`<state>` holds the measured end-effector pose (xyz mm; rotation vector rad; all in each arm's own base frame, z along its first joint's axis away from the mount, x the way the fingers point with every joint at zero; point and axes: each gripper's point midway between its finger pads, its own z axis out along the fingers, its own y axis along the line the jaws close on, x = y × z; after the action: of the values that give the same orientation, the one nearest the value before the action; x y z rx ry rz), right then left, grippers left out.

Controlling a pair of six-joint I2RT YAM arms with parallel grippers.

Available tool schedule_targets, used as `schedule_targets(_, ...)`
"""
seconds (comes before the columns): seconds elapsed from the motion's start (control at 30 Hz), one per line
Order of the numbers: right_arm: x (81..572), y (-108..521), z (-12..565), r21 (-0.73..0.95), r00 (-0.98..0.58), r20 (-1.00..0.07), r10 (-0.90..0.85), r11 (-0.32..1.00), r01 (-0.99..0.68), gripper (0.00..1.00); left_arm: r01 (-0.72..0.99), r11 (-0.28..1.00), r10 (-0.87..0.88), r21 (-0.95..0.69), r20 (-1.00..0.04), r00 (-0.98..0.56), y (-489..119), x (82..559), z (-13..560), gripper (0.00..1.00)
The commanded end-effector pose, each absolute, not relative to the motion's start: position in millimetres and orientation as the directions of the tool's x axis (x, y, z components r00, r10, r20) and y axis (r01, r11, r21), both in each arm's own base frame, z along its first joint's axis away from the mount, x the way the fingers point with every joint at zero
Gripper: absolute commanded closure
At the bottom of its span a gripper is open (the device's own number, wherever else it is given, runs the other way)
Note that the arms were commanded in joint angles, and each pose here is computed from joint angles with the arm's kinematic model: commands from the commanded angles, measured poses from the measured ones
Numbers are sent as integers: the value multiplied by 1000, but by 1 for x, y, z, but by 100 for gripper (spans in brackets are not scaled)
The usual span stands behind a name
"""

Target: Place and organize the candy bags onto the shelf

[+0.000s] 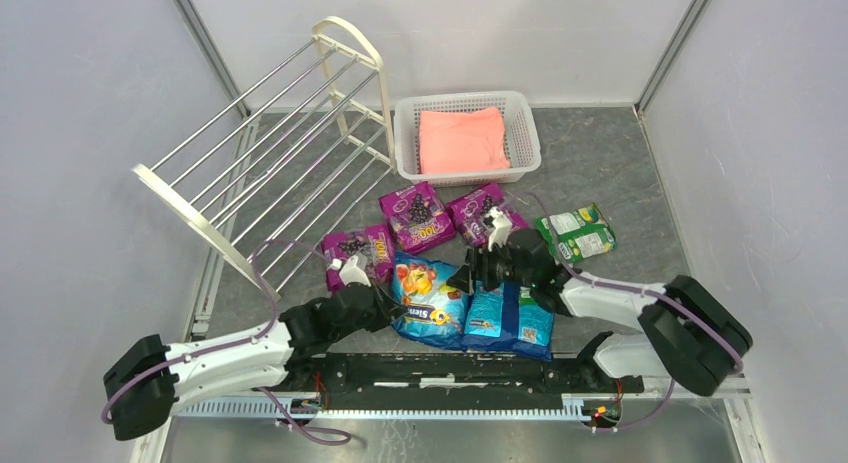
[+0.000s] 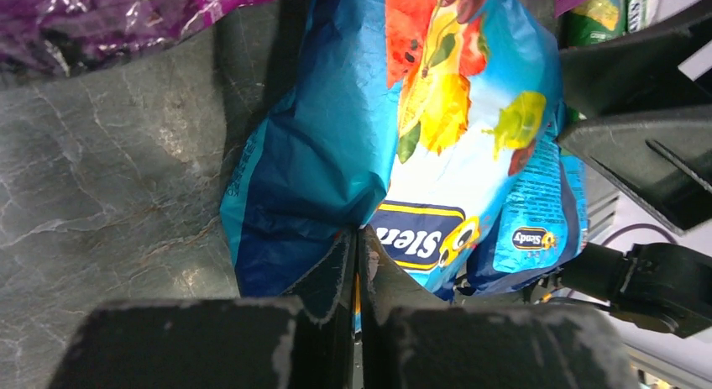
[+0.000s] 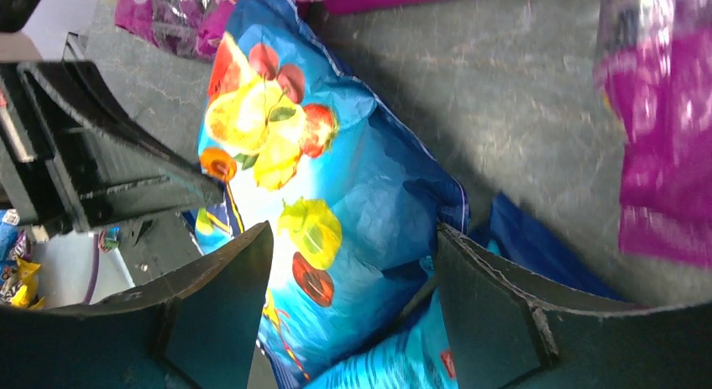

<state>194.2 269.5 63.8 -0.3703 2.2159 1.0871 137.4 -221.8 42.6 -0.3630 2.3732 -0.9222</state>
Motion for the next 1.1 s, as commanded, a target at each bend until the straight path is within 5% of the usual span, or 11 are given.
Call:
schedule_targets(0.0, 222, 302, 98, 560, -683, -730, -21, 555, -615, 23, -95, 644, -526, -759, -350, -775, -225, 141, 56, 95)
schedule_targets(0.17, 233, 291, 98, 433, -619, -777, -115, 617, -658, 18, -96, 631, -561, -770, -367, -743, -222, 148, 75, 98)
schedule_targets(0.37, 238, 239, 102, 87, -413, -859, -302, 709, -699, 5, -54, 620, -559, -783, -392, -730, -234, 158, 112, 98)
schedule_targets(0.63, 171, 270, 131, -183, 3, -927, -374, 446, -876, 4, 1, 641, -527, -767, -442, -725, -255, 172, 155, 98)
schedule_targets(0.83, 153, 287, 130, -409, 210, -876, -434, 439, -800, 5, 25, 677, -490, -736, -476, -730, -265, 180, 171, 98)
schedule_targets(1.07, 128, 320, 125, -481, 293, -850, -437, 420, -770, 7, 0, 657, -502, -754, -438, -746, -271, 178, 166, 98)
